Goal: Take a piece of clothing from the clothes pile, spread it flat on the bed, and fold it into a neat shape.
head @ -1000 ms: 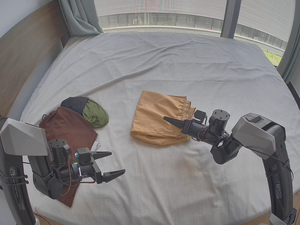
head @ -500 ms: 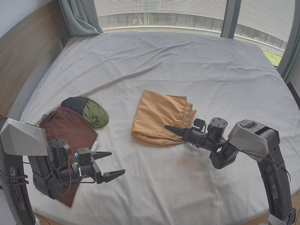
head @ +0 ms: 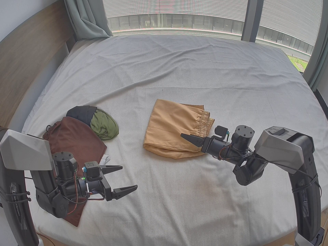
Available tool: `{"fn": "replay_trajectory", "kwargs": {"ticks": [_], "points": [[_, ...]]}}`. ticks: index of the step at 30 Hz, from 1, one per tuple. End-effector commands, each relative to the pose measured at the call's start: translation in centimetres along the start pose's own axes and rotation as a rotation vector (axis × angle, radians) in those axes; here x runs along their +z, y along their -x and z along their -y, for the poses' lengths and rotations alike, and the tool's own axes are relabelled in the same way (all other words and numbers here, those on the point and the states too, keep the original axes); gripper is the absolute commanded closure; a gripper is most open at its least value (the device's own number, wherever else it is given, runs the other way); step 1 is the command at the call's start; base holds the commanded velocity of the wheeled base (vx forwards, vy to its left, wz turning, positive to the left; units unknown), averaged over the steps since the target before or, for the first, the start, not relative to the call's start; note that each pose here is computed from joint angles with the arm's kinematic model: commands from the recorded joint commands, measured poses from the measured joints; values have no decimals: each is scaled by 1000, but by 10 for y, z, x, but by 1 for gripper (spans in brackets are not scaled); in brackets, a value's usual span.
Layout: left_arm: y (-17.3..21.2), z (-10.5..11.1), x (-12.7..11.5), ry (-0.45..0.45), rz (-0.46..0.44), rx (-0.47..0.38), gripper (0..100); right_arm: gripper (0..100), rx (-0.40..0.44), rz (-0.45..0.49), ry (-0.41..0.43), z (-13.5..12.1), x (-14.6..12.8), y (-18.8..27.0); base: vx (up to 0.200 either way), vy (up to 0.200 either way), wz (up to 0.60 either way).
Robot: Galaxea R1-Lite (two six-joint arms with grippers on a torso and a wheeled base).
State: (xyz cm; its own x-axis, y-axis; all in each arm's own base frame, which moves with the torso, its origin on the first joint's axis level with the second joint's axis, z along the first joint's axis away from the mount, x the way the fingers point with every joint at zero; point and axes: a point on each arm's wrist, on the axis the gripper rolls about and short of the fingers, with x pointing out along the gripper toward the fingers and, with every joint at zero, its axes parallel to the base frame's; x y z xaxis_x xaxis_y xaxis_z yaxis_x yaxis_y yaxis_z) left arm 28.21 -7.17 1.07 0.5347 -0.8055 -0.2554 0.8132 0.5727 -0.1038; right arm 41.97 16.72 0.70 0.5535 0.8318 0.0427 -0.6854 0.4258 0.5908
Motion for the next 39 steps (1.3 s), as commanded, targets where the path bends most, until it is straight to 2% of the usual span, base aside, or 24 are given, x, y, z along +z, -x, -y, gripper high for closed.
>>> {"fn": "replay_trajectory", "kwargs": {"ticks": [1,10,16,18,20,27,31,39], "points": [[3,4,12,-28,30,-2,0,0,48,36,44,-44,28,12,0,0,0],[15,14,34,-72,81,0,0,0,42,36,151,-75,40,38,0,0,0],[20,26,46,-103,110,-32,0,0,28,7,287,-104,39,63,0,0,0],[20,27,48,-108,116,-34,0,0,22,1,305,-106,38,67,0,0,0],[21,35,52,-115,124,-54,0,0,-7,-18,369,-112,32,79,0,0,0],[24,55,66,-151,159,-108,0,0,-102,-30,500,-118,24,102,0,0,0],[29,70,73,-170,179,-139,0,0,-148,-11,531,-133,25,114,0,0,0],[54,90,76,-182,190,-150,0,0,-140,35,560,-162,36,139,0,0,0]]}}
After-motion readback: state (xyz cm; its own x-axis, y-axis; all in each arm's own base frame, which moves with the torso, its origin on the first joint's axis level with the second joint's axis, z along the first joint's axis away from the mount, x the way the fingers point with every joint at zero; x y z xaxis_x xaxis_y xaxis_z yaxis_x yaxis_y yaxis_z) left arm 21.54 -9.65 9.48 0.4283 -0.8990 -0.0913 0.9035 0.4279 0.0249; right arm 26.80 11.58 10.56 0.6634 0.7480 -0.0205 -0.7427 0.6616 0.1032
